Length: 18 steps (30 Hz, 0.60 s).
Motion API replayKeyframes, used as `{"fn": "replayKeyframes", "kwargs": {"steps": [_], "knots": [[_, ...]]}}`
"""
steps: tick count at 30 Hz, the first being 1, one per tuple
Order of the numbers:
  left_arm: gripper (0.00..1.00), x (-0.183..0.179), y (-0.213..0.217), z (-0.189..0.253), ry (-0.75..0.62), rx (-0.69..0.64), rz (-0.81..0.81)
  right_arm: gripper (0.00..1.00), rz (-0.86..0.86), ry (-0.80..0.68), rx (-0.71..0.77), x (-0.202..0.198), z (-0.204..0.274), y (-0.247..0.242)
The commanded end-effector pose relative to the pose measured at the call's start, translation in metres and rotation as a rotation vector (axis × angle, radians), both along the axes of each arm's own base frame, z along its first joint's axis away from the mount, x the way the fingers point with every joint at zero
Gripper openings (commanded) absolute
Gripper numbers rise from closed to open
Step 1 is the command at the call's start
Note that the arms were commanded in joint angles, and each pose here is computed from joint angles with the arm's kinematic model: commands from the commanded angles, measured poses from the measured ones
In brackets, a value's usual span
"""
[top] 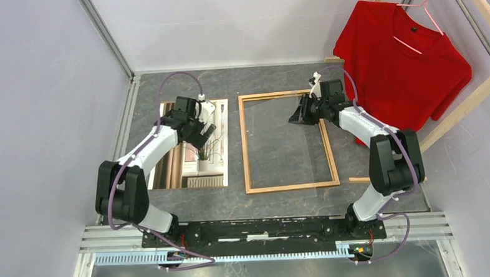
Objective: Put the photo into the frame
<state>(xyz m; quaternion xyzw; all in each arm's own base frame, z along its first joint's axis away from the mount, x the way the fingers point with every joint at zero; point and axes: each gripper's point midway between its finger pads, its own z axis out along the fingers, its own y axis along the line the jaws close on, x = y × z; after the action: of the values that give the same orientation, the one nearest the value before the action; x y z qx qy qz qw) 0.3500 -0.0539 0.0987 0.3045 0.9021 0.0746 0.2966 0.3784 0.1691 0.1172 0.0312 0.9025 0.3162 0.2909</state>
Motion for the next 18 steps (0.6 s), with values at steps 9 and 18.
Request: {"fn": "replayKeyframes", "kwargs": {"steps": [9,18], "knots": [[1.0,-0.009,-0.043,-0.037,0.023,0.057,-0.099,0.75,-0.012,0.061,0.004,0.0,-0.041,-0.013],[1.0,-0.019,-0.054,-0.057,0.037,0.096,-0.133,0.82,-0.056,0.158,0.069,-0.056,-0.074,-0.023]]}}
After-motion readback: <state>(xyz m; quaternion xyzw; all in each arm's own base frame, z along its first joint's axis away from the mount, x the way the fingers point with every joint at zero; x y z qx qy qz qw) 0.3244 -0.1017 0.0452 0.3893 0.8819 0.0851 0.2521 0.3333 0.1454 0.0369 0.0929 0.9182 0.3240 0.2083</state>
